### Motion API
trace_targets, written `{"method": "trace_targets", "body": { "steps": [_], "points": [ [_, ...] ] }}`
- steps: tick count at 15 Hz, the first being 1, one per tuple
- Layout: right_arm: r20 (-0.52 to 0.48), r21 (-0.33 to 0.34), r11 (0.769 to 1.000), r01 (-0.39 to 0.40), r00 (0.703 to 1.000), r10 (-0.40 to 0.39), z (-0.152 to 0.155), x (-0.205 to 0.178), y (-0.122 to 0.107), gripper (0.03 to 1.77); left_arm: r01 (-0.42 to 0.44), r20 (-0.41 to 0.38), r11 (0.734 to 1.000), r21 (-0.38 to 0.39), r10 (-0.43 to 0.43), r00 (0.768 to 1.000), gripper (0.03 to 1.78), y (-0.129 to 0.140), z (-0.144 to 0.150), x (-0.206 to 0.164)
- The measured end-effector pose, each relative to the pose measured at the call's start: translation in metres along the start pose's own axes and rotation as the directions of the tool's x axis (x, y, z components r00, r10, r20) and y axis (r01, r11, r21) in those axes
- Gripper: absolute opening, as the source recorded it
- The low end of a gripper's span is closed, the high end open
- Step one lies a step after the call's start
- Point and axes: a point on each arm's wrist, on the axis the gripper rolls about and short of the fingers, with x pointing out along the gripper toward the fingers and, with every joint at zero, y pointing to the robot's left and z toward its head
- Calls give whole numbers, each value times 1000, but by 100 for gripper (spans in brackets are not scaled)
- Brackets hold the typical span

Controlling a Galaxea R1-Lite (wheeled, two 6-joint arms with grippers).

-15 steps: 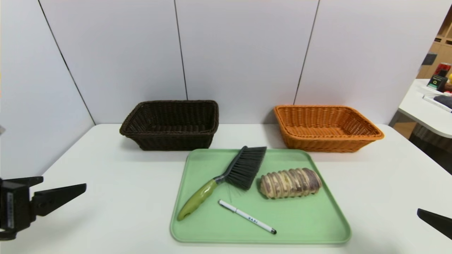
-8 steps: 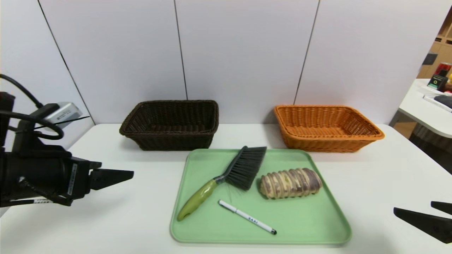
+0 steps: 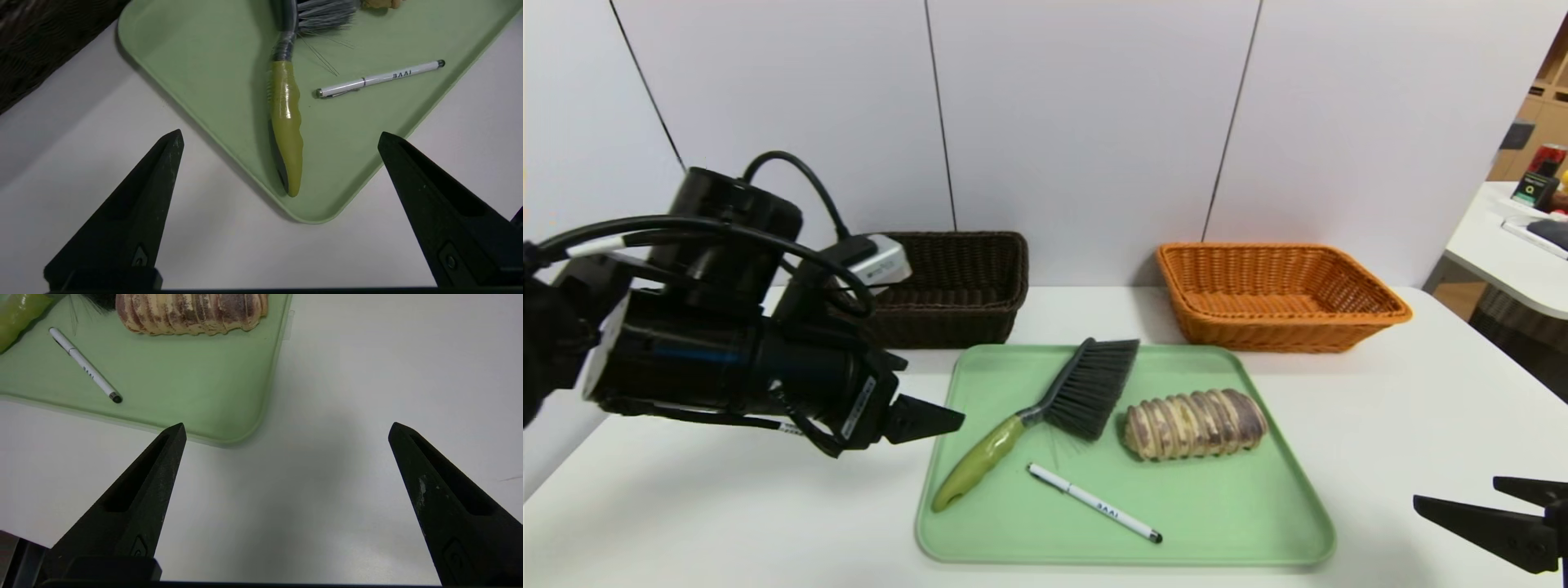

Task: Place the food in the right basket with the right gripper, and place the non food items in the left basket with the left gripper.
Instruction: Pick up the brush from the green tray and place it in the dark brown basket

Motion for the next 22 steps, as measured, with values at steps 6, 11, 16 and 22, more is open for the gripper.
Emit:
{"method": "trace_targets", "body": {
  "steps": [6, 11, 16, 22],
  "points": [
    [5, -5, 1000, -6, 1000, 6, 1, 0, 0, 171, 91, -160, 994, 66, -80, 984, 97, -10, 5, 42],
    [6, -3, 1000, -11, 1000, 11, -3, -2, 1, 171, 103, -196, 993, 60, -90, 976, 4, -6, 6, 65],
    [28, -9, 1000, -16, 999, 16, -5, -8, 2, 171, 101, -194, 993, 54, -89, 977, 4, -3, 10, 73],
    [45, -10, 1000, -12, 999, 13, -8, -11, 3, 171, 111, -206, 993, 49, -98, 974, 4, -3, 10, 77]
  ]
}}
